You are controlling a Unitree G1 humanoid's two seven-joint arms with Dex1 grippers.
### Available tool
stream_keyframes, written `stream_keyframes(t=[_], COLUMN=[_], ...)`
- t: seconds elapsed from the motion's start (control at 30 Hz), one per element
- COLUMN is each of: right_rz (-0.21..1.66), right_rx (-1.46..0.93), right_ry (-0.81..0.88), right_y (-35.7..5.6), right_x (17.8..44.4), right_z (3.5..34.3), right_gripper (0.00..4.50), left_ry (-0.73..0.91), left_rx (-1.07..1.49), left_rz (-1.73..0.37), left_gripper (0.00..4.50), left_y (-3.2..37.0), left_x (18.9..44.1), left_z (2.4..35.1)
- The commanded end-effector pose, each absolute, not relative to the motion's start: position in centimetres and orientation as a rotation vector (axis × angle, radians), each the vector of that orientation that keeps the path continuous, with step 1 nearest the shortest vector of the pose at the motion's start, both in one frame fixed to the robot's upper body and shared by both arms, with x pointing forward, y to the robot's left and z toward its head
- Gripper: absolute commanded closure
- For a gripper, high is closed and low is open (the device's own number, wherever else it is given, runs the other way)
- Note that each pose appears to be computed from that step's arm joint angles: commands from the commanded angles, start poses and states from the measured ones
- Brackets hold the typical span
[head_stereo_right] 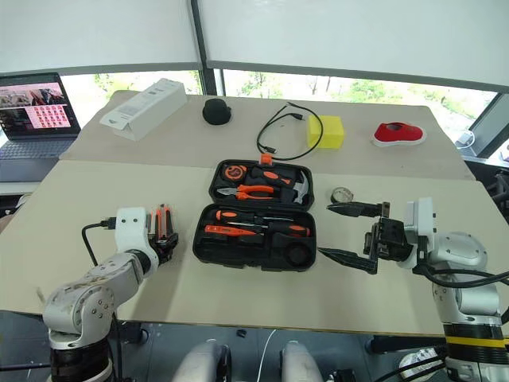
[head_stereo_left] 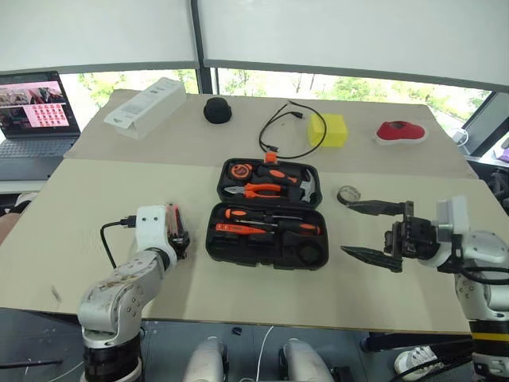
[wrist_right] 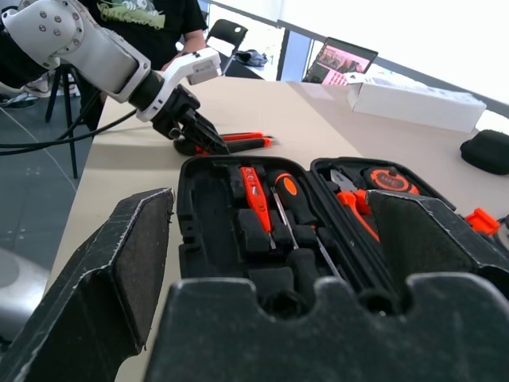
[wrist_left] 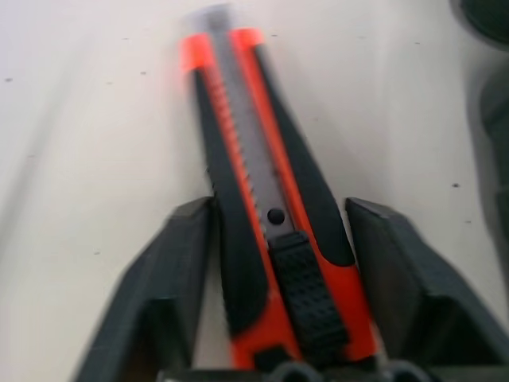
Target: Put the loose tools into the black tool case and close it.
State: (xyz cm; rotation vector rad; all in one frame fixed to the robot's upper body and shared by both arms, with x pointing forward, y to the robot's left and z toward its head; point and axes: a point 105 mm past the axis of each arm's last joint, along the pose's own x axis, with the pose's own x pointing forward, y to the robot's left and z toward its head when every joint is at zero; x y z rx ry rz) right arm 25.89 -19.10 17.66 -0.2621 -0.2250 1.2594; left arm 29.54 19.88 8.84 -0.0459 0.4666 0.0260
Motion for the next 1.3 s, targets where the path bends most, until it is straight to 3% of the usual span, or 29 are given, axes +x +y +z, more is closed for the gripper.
stream_keyframes(t=[0.03, 0.13, 0.2, 0.3, 0.5, 0.83, 1.3], right_rz=[1.235, 1.212, 1.189, 1.159, 1.086, 1.063, 1.044], right_rx=[-0.279, -0.28, -0.283, -0.305, -0.359, -0.33, -0.313], right_ry=[-0.239, -0.225, -0.21, -0.178, -0.099, -0.104, -0.121], right_y=[-20.0, -20.4, -20.9, -21.8, -24.0, -23.0, -22.4], right_x=[25.5, 25.2, 24.9, 24.5, 23.6, 22.3, 22.3], right_z=[18.3, 18.0, 17.8, 17.4, 16.1, 15.8, 16.1], right_gripper=[0.0, 0.0, 0.0, 0.0, 0.0, 0.0, 0.0], left_ry=[0.334, 0.126, 0.041, 0.095, 0.158, 0.215, 0.318], left_rx=[-0.054, -0.013, 0.087, 0.168, 0.498, 0.879, 0.879], left_rz=[-0.004, -0.197, -0.45, -0.876, -1.436, -1.565, -1.618], left_gripper=[2.74, 2.74, 2.74, 2.74, 2.74, 2.74, 2.74], left_y=[21.5, 22.1, 20.9, 18.1, 13.6, 9.8, 9.2], left_x=[29.8, 30.0, 29.4, 27.3, 26.5, 31.2, 31.5], left_z=[10.7, 14.5, 16.4, 16.7, 17.1, 13.8, 12.0])
